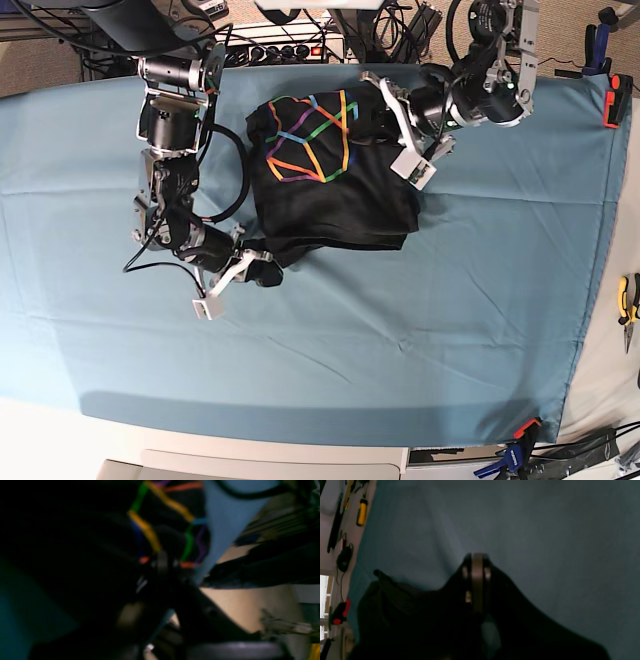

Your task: Fold the T-shirt properly

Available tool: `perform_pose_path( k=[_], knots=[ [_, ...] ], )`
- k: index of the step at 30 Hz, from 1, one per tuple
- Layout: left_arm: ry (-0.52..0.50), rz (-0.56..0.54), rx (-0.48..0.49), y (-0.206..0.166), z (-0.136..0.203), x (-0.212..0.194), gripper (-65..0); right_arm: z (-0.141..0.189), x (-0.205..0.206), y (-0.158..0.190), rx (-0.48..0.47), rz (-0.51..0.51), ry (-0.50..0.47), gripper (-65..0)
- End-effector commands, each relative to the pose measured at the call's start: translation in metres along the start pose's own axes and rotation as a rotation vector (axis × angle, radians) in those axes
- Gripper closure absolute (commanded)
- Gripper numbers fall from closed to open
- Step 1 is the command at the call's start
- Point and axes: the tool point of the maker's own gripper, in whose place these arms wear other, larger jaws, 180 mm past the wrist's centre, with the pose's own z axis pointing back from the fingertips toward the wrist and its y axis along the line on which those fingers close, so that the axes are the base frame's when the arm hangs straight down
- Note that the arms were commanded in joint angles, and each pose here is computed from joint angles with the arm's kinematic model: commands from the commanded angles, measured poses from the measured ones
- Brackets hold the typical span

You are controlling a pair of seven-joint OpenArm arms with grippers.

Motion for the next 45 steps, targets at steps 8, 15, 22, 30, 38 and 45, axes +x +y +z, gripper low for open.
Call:
perform_pose_path(
  k=[8,15,22,30,38,45],
  knots=[
    [0.053,-0.002,0.241,0.042,0.008,-0.008,0.0,0.014,0.031,-0.013,-0.041,0.071,-0.058,0.0],
    [0.085,-0.084,0.381,0.067,0.017,-0.003,0.0,0.037,0.038,-0.037,-0.105,0.101,-0.050,0.0],
    [0.038,-0.190,0.615,0.105,0.071,0.031,0.0,0.094,0.064,-0.039,-0.144,0.227,0.014,0.0],
    [0.055,-0.084,0.772,0.123,0.150,-0.002,0.0,0.166,0.021,-0.058,-0.255,0.348,0.190,0.0],
    [0.124,0.044,0.810,0.107,0.207,-0.049,0.0,0.219,-0.109,-0.034,-0.268,0.435,0.495,0.0],
    [0.258,0.147,0.713,0.075,0.212,-0.104,0.0,0.283,-0.186,0.002,-0.288,0.398,0.634,0.0]
  ],
)
